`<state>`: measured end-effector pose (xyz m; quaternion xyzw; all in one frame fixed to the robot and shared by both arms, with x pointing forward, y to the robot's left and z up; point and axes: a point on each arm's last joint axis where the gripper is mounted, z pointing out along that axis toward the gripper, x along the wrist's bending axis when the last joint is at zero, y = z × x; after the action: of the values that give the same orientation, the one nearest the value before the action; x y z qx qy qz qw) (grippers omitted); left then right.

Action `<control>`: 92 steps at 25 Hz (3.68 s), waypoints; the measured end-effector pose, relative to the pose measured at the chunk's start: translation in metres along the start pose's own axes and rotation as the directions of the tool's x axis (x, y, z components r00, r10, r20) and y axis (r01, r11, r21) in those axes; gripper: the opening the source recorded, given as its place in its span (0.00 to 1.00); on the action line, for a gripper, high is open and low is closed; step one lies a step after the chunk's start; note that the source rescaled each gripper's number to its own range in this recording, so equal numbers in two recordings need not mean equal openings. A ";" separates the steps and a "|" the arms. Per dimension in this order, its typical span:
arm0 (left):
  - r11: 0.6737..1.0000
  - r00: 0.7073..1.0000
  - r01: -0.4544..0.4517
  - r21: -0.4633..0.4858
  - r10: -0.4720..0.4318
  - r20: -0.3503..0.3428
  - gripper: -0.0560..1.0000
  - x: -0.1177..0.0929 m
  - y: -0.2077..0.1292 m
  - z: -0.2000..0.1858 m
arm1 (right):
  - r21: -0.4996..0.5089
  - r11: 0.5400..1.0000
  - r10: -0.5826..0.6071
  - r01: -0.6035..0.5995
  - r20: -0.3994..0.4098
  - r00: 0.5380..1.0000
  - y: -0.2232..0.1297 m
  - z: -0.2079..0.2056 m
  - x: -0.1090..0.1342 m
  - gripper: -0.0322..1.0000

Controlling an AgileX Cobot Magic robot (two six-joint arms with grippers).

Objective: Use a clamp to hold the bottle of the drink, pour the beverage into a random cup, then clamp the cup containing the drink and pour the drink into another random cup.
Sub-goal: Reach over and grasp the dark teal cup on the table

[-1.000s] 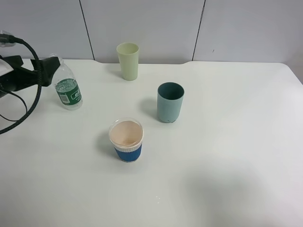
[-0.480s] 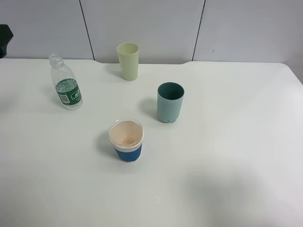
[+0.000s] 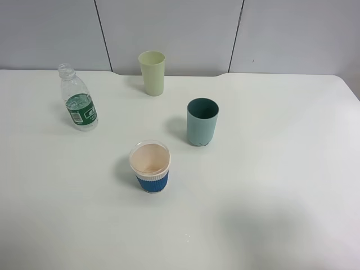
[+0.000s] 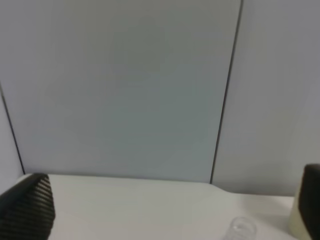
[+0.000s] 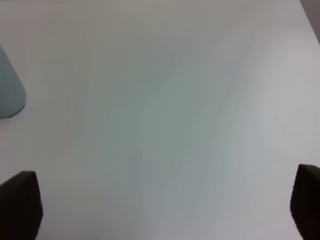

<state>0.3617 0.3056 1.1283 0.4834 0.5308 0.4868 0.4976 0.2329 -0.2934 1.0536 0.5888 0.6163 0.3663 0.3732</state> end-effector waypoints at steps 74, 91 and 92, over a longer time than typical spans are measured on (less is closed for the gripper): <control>0.912 0.999 0.039 0.407 -0.032 -0.025 0.99 0.006 -0.077 -0.127 | 0.000 1.000 0.000 0.000 0.000 1.000 0.000 0.000 0.000 1.00; 0.913 0.999 0.038 0.407 -0.030 -0.026 0.99 0.006 -0.077 -0.127 | 0.000 1.000 0.000 0.000 0.000 1.000 0.000 0.000 0.000 1.00; 0.913 0.999 0.038 0.407 -0.030 -0.026 0.99 0.006 -0.077 -0.127 | 0.000 1.000 0.000 0.000 0.000 1.000 0.000 0.000 0.000 1.00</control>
<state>0.2328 0.3027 1.0547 0.5623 0.6338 0.3615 0.3892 0.2329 -0.2934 1.0536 0.5888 0.6163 0.3663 0.3732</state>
